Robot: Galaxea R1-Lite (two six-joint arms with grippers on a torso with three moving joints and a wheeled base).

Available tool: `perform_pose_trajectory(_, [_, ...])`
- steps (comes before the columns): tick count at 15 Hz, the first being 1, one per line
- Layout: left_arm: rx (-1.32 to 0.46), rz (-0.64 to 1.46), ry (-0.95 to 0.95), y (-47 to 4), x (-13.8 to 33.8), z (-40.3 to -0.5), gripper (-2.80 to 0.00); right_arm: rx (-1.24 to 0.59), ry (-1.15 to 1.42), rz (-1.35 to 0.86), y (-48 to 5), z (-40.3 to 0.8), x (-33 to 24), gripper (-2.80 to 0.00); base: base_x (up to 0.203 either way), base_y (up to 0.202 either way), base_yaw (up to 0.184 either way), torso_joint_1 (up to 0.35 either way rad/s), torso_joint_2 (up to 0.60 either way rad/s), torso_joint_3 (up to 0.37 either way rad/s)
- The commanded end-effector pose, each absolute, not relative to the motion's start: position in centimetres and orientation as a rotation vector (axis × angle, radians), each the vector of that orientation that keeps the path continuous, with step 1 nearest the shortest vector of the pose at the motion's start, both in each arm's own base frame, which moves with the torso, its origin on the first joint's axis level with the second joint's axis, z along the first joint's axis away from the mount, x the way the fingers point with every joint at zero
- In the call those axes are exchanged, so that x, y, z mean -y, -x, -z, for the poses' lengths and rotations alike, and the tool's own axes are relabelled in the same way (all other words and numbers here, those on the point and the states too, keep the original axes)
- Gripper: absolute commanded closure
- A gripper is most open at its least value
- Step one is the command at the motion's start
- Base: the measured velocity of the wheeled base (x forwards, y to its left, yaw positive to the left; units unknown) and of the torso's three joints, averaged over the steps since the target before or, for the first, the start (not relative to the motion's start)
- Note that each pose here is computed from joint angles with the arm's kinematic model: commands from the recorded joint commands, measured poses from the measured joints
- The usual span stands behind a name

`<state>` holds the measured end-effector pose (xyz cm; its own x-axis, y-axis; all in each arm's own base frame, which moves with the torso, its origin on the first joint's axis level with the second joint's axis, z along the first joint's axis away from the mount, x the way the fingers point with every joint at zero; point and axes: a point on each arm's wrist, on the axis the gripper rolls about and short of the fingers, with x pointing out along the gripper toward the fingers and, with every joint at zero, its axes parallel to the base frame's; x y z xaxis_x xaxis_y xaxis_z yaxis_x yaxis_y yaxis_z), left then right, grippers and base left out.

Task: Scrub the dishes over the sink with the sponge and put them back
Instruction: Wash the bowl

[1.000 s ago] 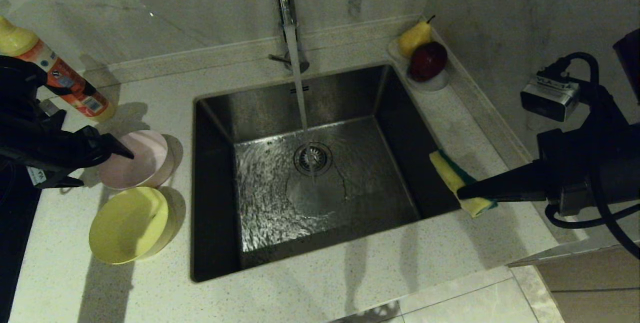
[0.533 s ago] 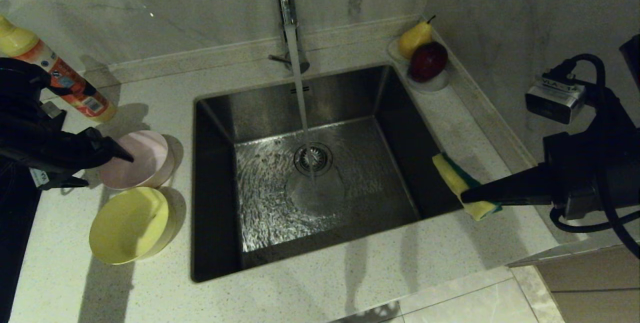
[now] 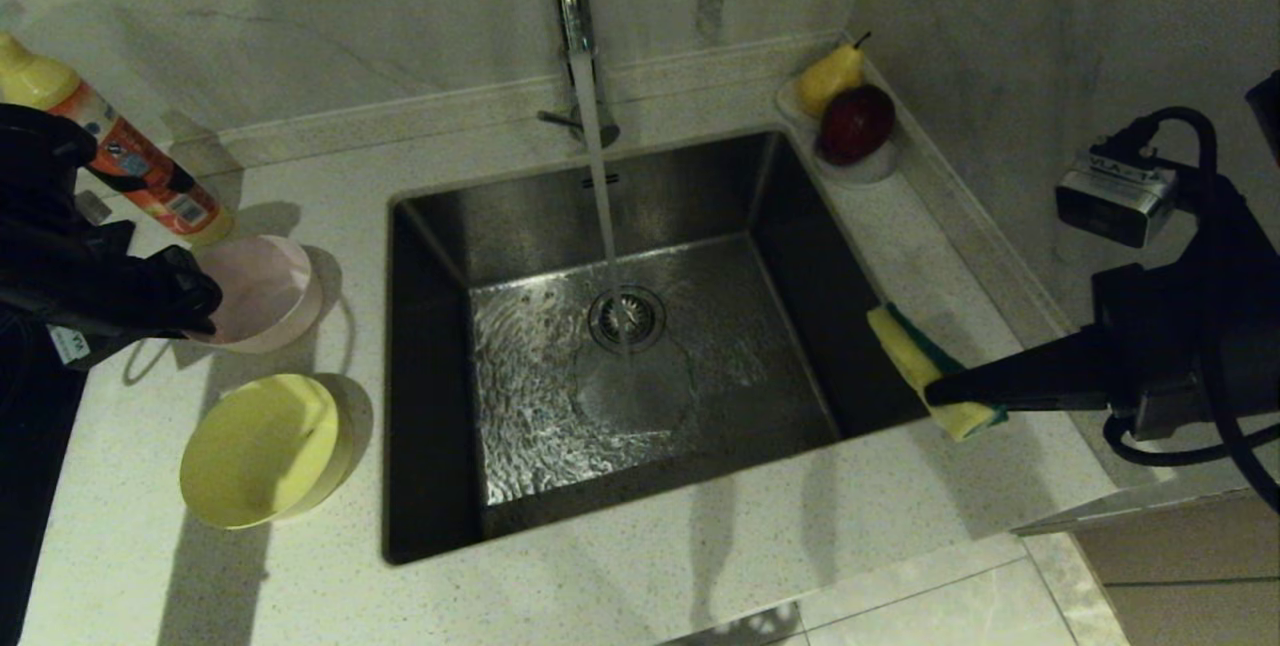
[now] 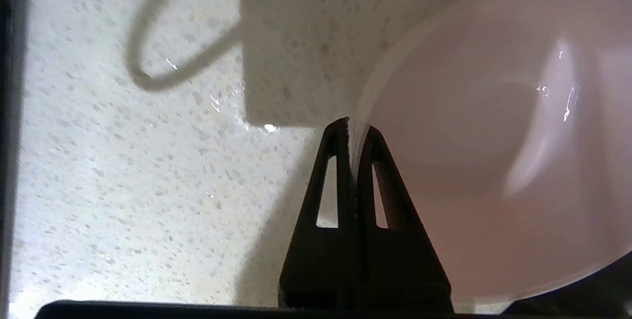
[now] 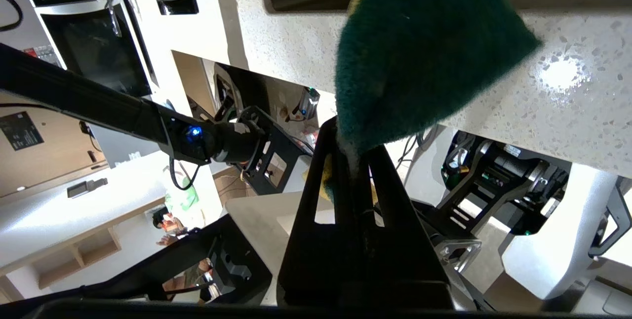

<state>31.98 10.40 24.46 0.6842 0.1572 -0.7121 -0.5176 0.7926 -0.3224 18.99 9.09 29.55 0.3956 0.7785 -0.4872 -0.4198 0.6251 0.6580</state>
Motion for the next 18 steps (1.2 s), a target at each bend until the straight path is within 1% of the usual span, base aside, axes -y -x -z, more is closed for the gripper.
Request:
perform_pose_trajectory(1, [-0.728,-0.401,0.539,-31.9,-10.3,-24.5,0.00,-0.862,-0.482,-0.794,-19.0,-29.7,-8.9,0.00,0.000,0.000,0.000,0.000,0.00,0.000])
perform_pose_trajectory(5, [-0.695,-0.402,0.545,-31.9,-10.4,-25.4,0.00,-0.870,-0.485,-0.795,-19.0,-29.5,-8.8,0.00,0.000,0.000,0.000,0.000,0.00,0.000])
perform_pose_trajectory(8, [-0.613,-0.408,0.568,-31.0,-10.5,-27.7,0.00,-0.865,-0.484,-0.797,-18.9,-29.6,-8.8,0.00,0.000,0.000,0.000,0.000,0.00,0.000])
perform_pose_trajectory(9, [-0.566,-0.401,0.571,-30.2,-10.3,-29.0,0.00,-0.865,-0.483,-0.799,-18.8,-29.6,-8.8,0.00,0.000,0.000,0.000,0.000,0.00,0.000])
perform_pose_trajectory(13, [-0.426,-0.403,0.542,-28.8,-9.8,-32.8,0.00,-0.863,-0.481,-0.800,-18.8,-29.6,-8.8,0.00,0.000,0.000,0.000,0.000,0.00,0.000])
perform_pose_trajectory(15, [-0.344,-0.368,0.563,-28.4,-8.2,-35.1,0.00,-0.862,-0.481,-0.799,-18.9,-29.6,-8.8,0.00,0.000,0.000,0.000,0.000,0.00,0.000])
perform_pose_trajectory(18, [-0.302,-0.311,0.560,-28.6,-5.3,-36.5,0.00,-0.870,-0.481,-0.798,-19.0,-29.4,-8.9,0.00,0.000,0.000,0.000,0.000,0.00,0.000])
